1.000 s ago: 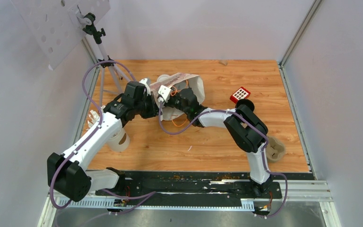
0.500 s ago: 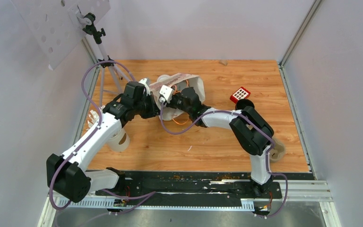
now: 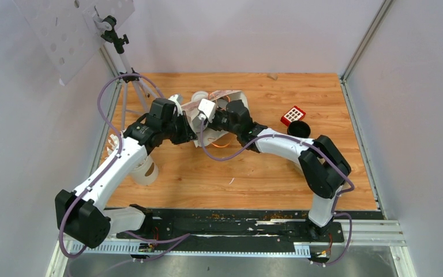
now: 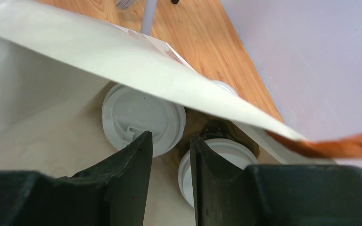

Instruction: Pack the takeout coffee

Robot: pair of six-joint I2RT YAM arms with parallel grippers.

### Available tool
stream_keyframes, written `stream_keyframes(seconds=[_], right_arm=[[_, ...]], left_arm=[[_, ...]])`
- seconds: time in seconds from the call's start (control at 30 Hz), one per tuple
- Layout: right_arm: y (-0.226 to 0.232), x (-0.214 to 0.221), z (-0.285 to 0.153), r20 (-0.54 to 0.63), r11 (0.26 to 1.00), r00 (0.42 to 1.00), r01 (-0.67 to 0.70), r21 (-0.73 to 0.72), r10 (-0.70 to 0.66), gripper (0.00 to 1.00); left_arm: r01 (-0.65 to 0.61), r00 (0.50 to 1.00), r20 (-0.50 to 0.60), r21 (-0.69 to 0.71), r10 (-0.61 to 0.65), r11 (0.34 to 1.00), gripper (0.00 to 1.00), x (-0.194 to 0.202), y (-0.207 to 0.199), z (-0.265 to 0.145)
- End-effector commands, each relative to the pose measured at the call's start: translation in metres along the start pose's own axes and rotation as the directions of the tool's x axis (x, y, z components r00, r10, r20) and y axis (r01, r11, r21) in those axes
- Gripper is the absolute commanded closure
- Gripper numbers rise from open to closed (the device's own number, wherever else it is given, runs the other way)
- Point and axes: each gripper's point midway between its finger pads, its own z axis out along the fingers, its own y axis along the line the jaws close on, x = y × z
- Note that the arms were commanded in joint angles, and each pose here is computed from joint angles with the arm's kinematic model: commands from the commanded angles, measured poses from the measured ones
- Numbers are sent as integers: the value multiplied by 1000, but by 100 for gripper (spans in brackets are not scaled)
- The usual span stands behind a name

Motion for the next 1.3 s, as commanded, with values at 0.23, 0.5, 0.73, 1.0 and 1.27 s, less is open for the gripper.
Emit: stream_keyframes(seconds=[0.23,0.5,0.73,1.0,1.27], right_arm=[[-17,-40,-40,-31,999,998,-52,-11,52,65],[-18,-54,-67,-32,998,998,-60,-15,59,65],[-23,-64,-91,-88,997,993,-79,-18,77,65],[-28,-85,-127,-98,993,988,-122,4,122,65],[-38,-109,-153,-85,988,984,-153,26,154,64]], left_arm=[[19,999,26,93,-22,996,100,-12,-28,-25],[49,998,21,122,-52,991,100,-8,-34,-35],[69,998,-9,191,-69,979,100,-4,-48,-44],[134,991,-31,274,-131,952,100,1,-64,-60],[223,975,-57,326,-216,919,100,7,-74,-76]])
